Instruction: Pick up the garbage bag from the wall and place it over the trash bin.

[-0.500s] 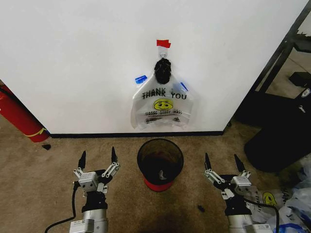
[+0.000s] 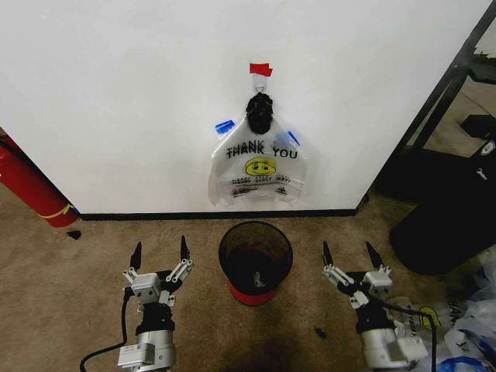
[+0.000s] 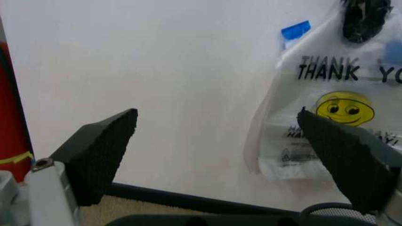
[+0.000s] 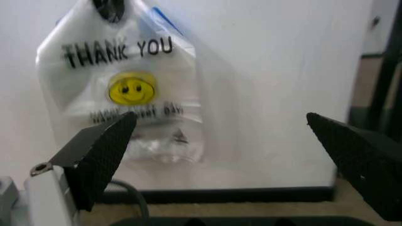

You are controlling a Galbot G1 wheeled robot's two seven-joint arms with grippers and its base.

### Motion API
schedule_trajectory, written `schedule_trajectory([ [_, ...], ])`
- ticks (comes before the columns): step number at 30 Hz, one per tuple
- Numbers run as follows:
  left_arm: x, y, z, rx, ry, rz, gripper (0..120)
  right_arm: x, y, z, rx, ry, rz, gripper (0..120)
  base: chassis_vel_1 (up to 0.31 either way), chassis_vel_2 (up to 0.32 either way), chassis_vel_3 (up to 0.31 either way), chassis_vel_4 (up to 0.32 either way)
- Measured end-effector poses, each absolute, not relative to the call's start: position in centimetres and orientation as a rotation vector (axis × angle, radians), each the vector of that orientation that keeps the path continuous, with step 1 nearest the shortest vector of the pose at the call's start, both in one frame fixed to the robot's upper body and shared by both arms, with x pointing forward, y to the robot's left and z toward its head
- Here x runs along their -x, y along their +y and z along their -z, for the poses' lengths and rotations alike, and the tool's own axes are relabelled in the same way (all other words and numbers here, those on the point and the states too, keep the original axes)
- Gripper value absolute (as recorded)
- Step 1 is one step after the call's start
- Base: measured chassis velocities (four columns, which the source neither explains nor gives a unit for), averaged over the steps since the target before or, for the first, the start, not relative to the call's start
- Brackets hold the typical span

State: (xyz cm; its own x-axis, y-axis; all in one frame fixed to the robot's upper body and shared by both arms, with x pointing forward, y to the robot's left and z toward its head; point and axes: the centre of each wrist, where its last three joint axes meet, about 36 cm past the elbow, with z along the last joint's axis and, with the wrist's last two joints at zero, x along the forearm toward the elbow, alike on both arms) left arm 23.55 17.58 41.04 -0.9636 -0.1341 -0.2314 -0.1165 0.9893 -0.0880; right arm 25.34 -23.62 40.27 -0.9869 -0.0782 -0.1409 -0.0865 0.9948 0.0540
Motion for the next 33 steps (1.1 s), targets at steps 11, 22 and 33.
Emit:
schedule_trajectory([
  [11, -22.6, 17.4, -41.4, 0.199, 2.886, 0.076, 100, -40.0, -21.0, -41.1, 0.519, 2.876, -0.597, 100, 0.0, 0.0, 0.0, 0.0],
  [22, -21.9, 17.1, -41.4, 0.249, 2.882, 0.07, 100, -49.4, -16.4, -43.5, 0.697, 2.786, -0.766, 100, 0.0, 0.0, 0.0, 0.0],
  [33, -21.7, 17.2, -41.2, 0.262, 2.888, 0.063, 100, -55.4, -14.2, -47.6, 0.73, 2.718, -0.718, 100, 0.0, 0.0, 0.0, 0.0],
])
